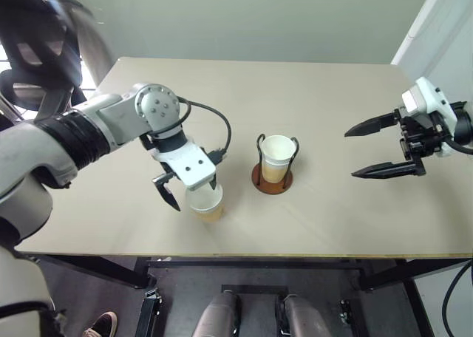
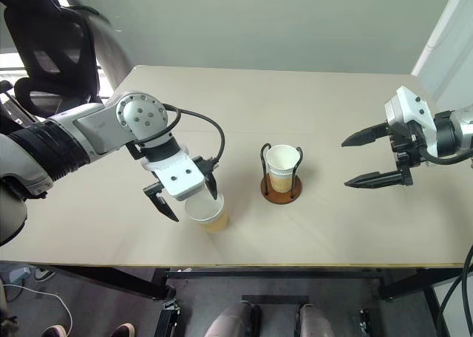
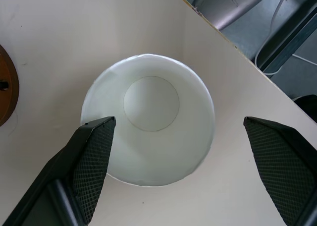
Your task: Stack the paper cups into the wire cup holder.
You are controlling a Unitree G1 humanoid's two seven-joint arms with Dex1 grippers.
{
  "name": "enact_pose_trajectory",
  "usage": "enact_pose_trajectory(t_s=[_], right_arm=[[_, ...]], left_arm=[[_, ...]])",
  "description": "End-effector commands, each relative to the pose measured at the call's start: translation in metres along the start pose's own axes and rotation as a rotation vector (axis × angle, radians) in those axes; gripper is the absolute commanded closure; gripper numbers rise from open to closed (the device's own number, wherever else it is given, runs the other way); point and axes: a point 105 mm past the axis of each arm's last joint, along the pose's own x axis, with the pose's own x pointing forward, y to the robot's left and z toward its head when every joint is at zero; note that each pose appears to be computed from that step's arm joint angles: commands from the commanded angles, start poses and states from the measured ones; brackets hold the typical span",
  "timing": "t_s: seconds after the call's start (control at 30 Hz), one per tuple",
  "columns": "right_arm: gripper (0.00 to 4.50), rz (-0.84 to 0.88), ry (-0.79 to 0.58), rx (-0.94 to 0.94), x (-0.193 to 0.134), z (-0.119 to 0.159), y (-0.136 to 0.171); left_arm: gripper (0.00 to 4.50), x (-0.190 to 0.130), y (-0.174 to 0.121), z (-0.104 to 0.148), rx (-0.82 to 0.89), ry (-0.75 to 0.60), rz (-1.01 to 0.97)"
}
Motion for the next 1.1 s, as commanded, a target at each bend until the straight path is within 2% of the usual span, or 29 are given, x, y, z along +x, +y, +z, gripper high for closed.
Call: enact_pose_trajectory(t_s=[0.03,0.5,0.77,0.87,1.1], right_arm=[[0.04,0.004,-0.053,-0.076,-0.006,0.016,0.006],[0.04,-0.003,-0.084,-0.074,-0.002,0.016,0.006],[0.04,-0.007,-0.087,-0.067,0.000,0.015,0.005],[0.04,-0.004,-0.085,-0.065,0.000,0.014,0.007],[0.04,0.011,-0.083,-0.082,0.003,0.010,0.012]], left_arm=[[0.05,-0.008,-0.002,0.003,0.020,0.012,-0.010],[0.05,0.002,-0.009,-0.005,0.054,0.049,-0.046],[0.05,0.018,-0.014,-0.008,0.082,0.044,-0.072],[0.62,0.021,-0.010,-0.006,0.088,0.026,-0.053],[3.04,0.019,0.000,-0.001,0.087,-0.022,0.007]])
